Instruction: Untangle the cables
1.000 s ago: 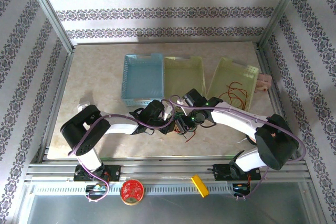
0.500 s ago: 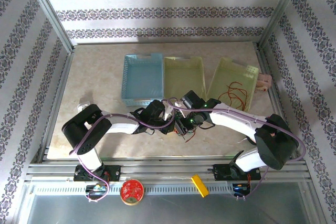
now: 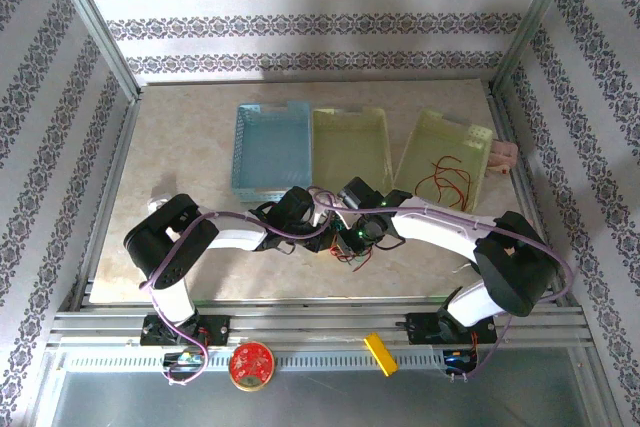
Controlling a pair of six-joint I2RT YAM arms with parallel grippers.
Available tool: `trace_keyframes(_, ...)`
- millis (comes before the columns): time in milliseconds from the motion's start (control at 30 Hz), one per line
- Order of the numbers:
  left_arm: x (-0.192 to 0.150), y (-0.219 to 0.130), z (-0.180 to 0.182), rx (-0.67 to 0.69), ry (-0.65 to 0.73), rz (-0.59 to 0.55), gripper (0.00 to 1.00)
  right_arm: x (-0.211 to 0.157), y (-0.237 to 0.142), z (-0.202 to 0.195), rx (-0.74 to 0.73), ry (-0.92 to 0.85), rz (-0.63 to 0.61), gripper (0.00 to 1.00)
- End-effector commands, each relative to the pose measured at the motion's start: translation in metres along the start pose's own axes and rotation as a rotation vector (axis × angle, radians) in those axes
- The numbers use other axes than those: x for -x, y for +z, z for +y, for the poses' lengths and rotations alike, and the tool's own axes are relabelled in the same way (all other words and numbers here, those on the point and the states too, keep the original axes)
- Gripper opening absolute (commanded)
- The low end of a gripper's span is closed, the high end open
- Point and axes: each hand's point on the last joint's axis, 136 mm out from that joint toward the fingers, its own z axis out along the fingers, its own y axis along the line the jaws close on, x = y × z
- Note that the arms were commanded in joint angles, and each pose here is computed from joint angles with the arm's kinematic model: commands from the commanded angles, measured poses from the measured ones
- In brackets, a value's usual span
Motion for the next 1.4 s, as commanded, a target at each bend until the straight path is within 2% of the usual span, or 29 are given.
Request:
trace_keyframes(0, -0.002, 0.004, -0.006, -0.028, 0.018, 0.03, 0.0, 0.005, -0.003, 0.005, 0.007, -0.028, -0.028, 0.07)
trace_keyframes(133, -0.003, 0.005, -0.005, -0.028, 0.015, 0.034, 0.0, 0.012, -0.02, 0.008, 0.034, -0.029, -0.087, 0.0)
trace_keyframes(267, -0.003, 0.006, -0.005, -0.028, 0.012, 0.036, 0.0, 0.013, -0.032, 0.011, 0.07, -0.025, -0.119, 0.01)
trace_keyframes(367, -0.003, 0.006, -0.005, -0.029, 0.012, 0.036, 0.0, 0.008, -0.031, 0.012, 0.085, -0.018, -0.093, 0.11)
trace_keyframes(433, -0.002, 0.006, -0.006, -0.033, 0.013, 0.034, 0.0, 0.004, -0.028, 0.013, 0.091, -0.008, -0.076, 0.27)
trace_keyframes(733, 0.002, 0.004, -0.001, -0.021, -0.003, 0.006, 0.0, -0.018, -0.03, 0.03, 0.154, -0.033, -0.033, 0.3)
trace_keyframes(900, 0.006, 0.001, -0.004, -0.058, -0.025, -0.01, 0.0, -0.03, -0.026, 0.043, 0.2, -0.064, 0.0, 0.4)
trace_keyframes(1000, 0.008, -0.001, -0.005, -0.066, -0.032, -0.011, 0.0, -0.027, -0.018, 0.04, 0.177, -0.069, 0.026, 0.41)
trace_keyframes(1200, 0.012, -0.007, -0.009, -0.104, -0.057, -0.023, 0.07, -0.001, -0.004, 0.031, 0.162, -0.057, 0.01, 0.45)
trace_keyframes(1367, 0.014, -0.012, -0.01, -0.141, -0.09, -0.023, 0.2, 0.014, 0.004, 0.023, 0.181, -0.015, -0.02, 0.49)
